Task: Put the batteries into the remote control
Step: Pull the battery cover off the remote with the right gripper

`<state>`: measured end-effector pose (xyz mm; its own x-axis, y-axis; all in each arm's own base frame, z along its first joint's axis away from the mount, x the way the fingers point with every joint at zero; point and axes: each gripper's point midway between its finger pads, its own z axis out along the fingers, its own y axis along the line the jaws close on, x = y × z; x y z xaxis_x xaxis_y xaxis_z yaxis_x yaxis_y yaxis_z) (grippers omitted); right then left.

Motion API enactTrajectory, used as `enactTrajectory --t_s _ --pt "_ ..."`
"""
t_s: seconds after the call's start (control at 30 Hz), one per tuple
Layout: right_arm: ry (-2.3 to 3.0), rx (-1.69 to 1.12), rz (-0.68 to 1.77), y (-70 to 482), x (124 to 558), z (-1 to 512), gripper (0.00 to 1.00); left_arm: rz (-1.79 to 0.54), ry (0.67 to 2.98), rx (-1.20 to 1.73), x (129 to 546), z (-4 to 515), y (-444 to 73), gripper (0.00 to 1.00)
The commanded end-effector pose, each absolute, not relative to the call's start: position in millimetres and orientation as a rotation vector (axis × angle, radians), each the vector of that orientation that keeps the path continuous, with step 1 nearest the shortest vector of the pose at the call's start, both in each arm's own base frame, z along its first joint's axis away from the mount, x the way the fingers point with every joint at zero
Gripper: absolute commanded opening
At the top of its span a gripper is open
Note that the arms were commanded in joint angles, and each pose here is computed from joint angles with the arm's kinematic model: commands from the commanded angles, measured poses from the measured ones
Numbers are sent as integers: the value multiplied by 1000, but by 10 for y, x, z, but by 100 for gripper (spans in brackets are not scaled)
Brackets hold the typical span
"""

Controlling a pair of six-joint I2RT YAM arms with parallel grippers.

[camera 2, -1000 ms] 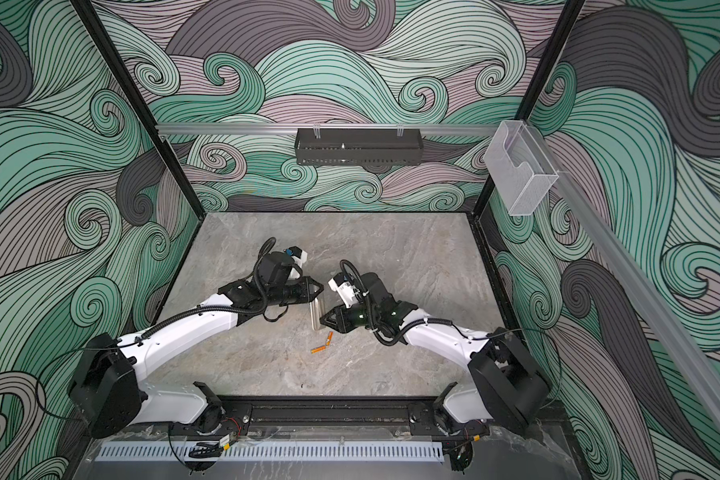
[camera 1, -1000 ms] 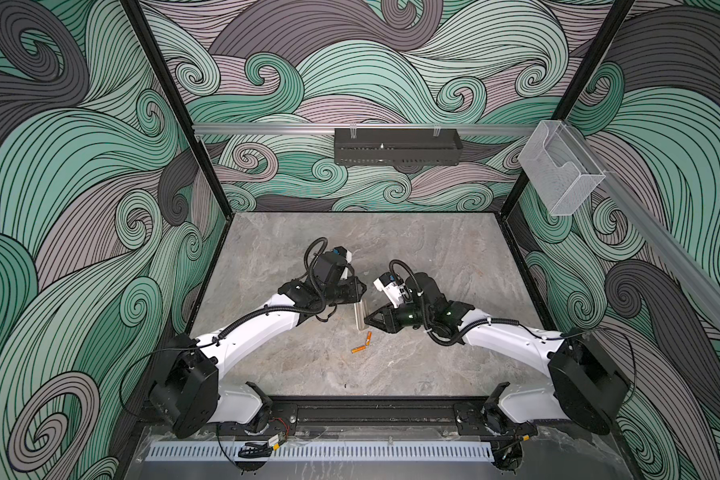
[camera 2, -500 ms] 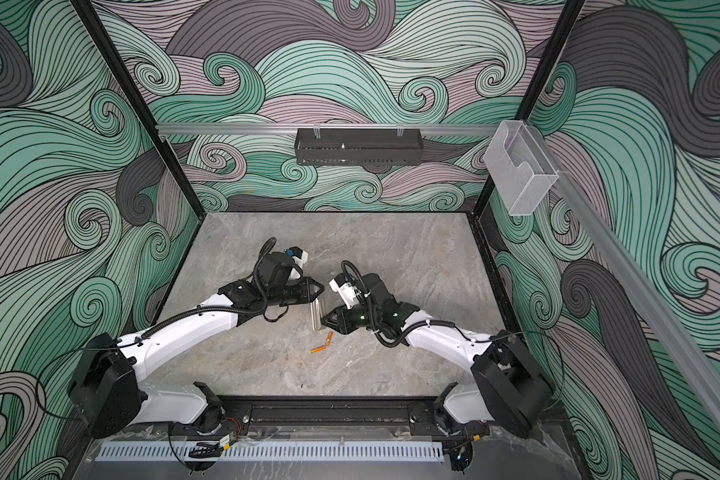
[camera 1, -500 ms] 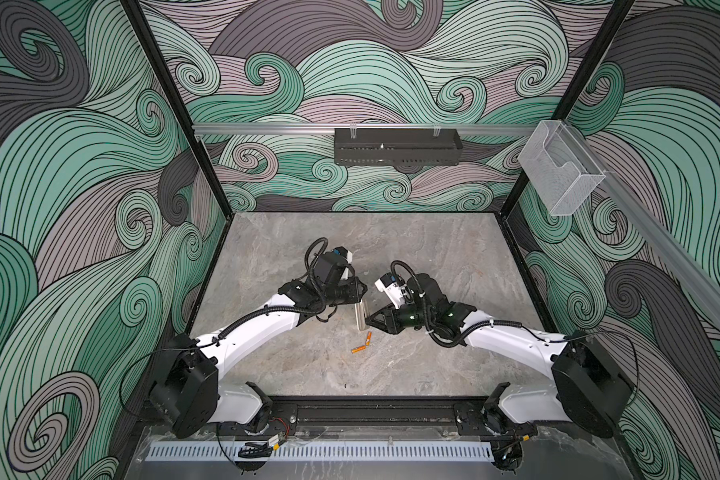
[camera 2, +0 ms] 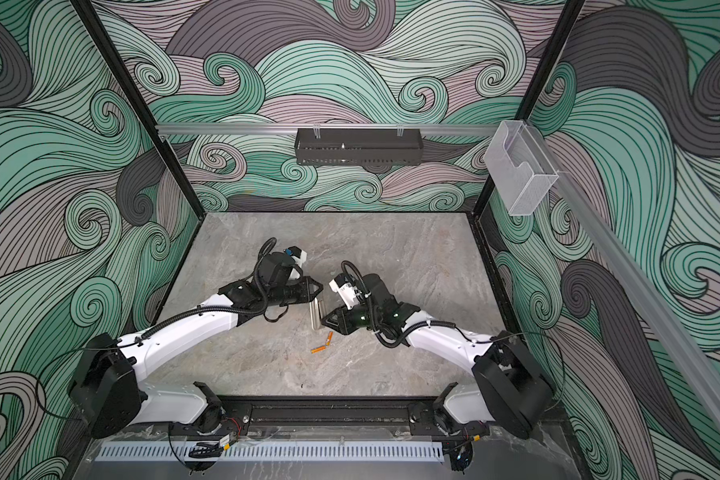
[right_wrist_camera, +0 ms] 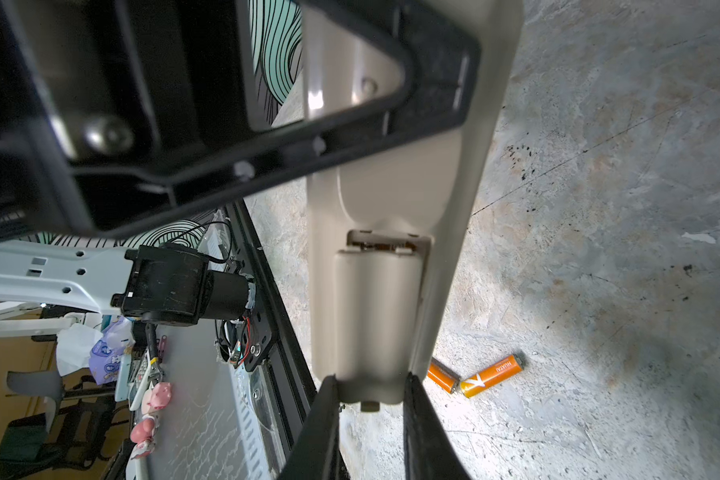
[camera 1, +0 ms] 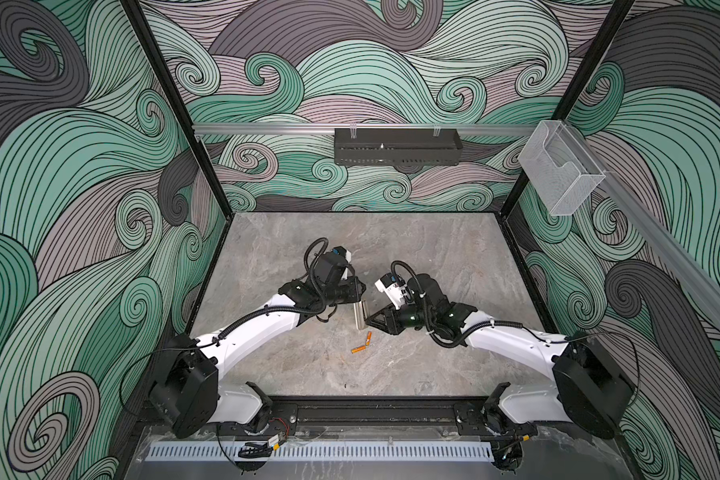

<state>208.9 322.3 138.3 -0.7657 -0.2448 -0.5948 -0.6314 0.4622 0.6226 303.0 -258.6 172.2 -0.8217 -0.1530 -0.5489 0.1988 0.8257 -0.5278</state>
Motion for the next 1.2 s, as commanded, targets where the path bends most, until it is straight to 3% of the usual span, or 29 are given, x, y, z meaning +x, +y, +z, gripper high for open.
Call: enactTrajectory --t_s 0.0,0.53,1.17 --pt "2245 -779 1268 3247 2029 1495 17 -765 2345 19 3160 1954 -2601 0" --pt "2295 -747 1139 3072 2130 1464 17 -697 2348 -22 3201 1861 -2418 0" --pt "2593 -577 624 2201 2495 985 18 -847 2281 73 3022 1730 -2379 0"
